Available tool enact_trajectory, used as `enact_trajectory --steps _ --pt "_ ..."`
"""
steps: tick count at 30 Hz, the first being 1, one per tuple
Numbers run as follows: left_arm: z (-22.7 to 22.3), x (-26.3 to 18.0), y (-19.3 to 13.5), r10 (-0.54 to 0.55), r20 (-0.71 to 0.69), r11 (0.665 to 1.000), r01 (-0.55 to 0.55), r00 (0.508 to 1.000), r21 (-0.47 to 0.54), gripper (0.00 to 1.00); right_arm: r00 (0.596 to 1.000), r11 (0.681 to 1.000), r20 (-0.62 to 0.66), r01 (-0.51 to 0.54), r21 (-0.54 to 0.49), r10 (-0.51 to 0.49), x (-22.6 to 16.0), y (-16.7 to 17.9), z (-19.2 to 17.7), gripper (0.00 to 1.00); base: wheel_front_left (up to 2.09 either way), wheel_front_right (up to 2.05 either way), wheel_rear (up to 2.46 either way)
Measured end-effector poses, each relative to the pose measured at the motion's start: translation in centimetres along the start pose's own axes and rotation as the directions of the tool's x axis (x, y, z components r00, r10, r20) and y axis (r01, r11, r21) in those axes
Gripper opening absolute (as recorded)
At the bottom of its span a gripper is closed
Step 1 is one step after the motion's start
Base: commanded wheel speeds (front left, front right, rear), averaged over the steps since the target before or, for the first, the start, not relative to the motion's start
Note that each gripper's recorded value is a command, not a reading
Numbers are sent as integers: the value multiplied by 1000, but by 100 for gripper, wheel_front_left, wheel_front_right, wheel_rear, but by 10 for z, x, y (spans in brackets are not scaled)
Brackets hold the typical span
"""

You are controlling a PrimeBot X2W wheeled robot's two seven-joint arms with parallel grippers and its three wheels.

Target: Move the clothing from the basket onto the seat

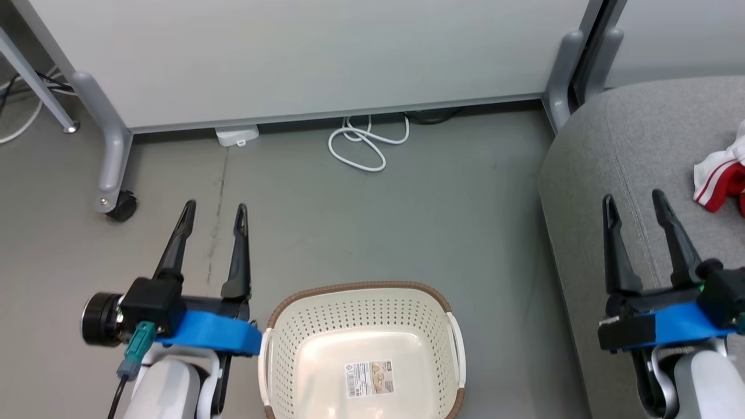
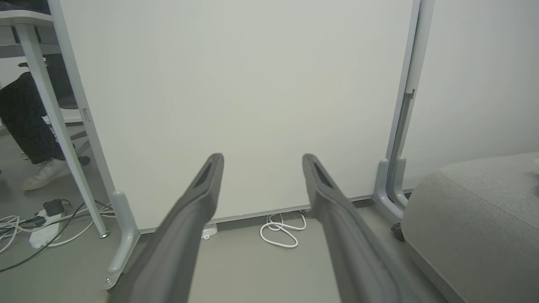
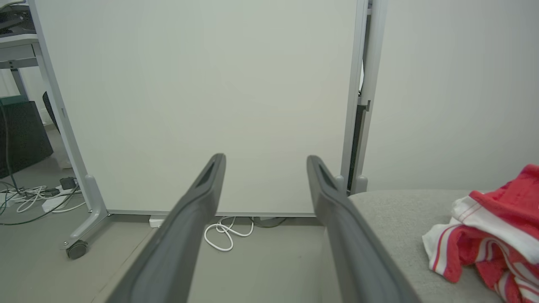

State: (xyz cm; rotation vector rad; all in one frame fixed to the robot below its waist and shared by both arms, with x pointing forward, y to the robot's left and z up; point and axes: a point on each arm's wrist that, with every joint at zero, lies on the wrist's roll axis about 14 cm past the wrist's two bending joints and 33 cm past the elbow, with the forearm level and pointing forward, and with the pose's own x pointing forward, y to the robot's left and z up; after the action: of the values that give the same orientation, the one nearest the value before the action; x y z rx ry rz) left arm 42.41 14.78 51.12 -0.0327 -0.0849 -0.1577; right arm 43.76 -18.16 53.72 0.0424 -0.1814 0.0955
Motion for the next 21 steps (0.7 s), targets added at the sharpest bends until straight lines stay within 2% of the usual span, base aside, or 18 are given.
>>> enact_trajectory --steps 12,21 --pt "-1 -32 23 98 -7 995 -98 995 -16 100 999 1000 -40 8 20 -7 -26 7 -9 100 0 0 0" --pt "-6 -42 24 110 -22 994 -110 994 -27 100 998 999 -68 7 45 -4 -34 14 -18 100 0 0 0"
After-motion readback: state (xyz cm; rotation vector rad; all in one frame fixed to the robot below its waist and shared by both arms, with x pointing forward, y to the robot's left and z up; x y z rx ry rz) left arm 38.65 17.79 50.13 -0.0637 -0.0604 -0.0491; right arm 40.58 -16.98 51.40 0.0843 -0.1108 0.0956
